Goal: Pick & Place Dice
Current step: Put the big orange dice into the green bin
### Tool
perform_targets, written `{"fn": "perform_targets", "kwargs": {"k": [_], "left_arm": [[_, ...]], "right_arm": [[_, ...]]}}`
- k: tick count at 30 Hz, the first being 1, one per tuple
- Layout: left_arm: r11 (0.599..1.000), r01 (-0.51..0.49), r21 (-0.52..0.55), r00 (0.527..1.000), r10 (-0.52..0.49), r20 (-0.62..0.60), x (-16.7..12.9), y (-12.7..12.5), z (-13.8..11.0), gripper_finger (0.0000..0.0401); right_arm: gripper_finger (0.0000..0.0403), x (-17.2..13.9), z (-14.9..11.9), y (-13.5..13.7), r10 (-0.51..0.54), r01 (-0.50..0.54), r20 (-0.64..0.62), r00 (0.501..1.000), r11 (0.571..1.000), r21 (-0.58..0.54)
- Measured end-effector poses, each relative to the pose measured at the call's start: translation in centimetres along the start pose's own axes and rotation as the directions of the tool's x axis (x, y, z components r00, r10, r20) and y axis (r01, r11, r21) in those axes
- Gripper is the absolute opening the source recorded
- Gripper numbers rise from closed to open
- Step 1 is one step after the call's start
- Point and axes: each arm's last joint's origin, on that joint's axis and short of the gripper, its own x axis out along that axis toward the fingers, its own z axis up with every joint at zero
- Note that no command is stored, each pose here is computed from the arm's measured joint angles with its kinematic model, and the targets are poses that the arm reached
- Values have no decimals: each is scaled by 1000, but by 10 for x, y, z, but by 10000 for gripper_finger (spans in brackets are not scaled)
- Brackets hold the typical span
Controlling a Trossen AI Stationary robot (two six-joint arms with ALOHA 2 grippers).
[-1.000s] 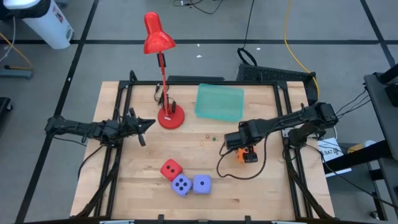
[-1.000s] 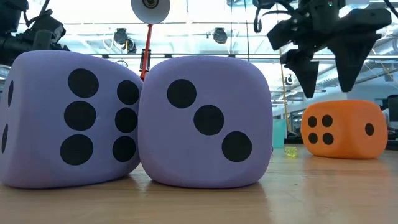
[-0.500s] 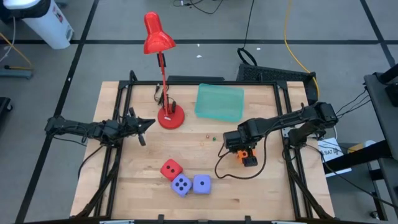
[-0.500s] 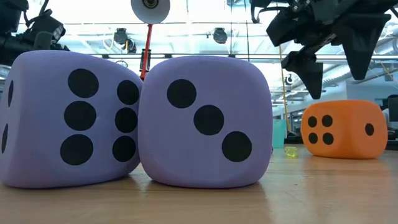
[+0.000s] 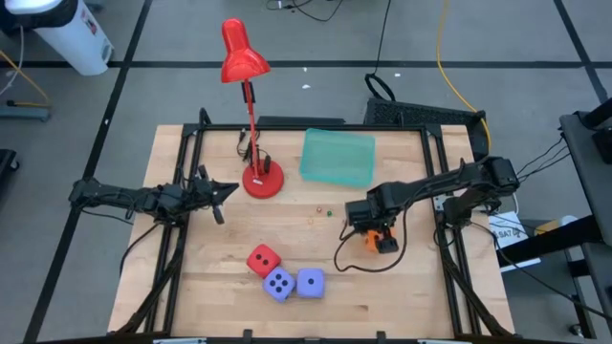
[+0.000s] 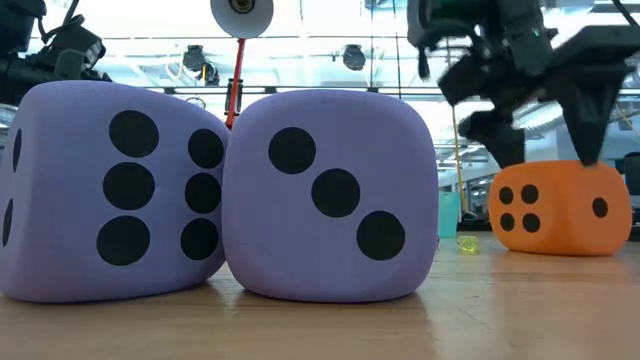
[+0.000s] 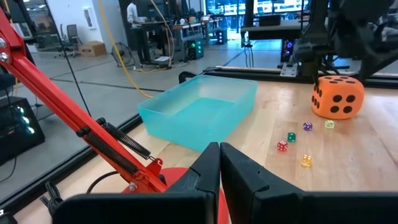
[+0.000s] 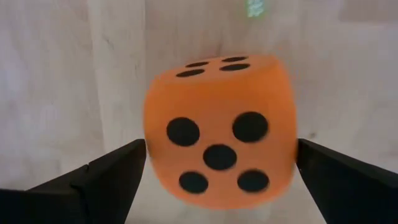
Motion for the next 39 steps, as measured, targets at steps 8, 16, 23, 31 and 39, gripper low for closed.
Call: {"fn": "perform_targets", "kwargs": {"k": [8, 16, 23, 31, 39], "left_arm": [[1000, 3, 0, 1000, -3, 0, 0, 0, 0, 21], [1000, 3, -5, 1000, -3, 1, 0, 0, 0, 21], [1000, 4, -10, 1000, -3, 5, 0, 0, 1, 21], [999, 1, -34, 1000, 0, 11, 0, 0, 1, 21], [999, -4, -43, 1000, 5, 24, 0, 0, 3, 21]], "right_arm": [[400, 34, -8, -4, -4, 4, 19, 1000, 1000, -1], [364, 41, -12, -5, -32, 31, 9, 999, 999, 45], [356, 10, -9, 1, -37, 25, 116, 993, 994, 103], [356, -78, -13, 3, -217, 168, 419, 882, 974, 151], [362, -134, -17, -57, -500, 355, 588, 636, 866, 352]]}}
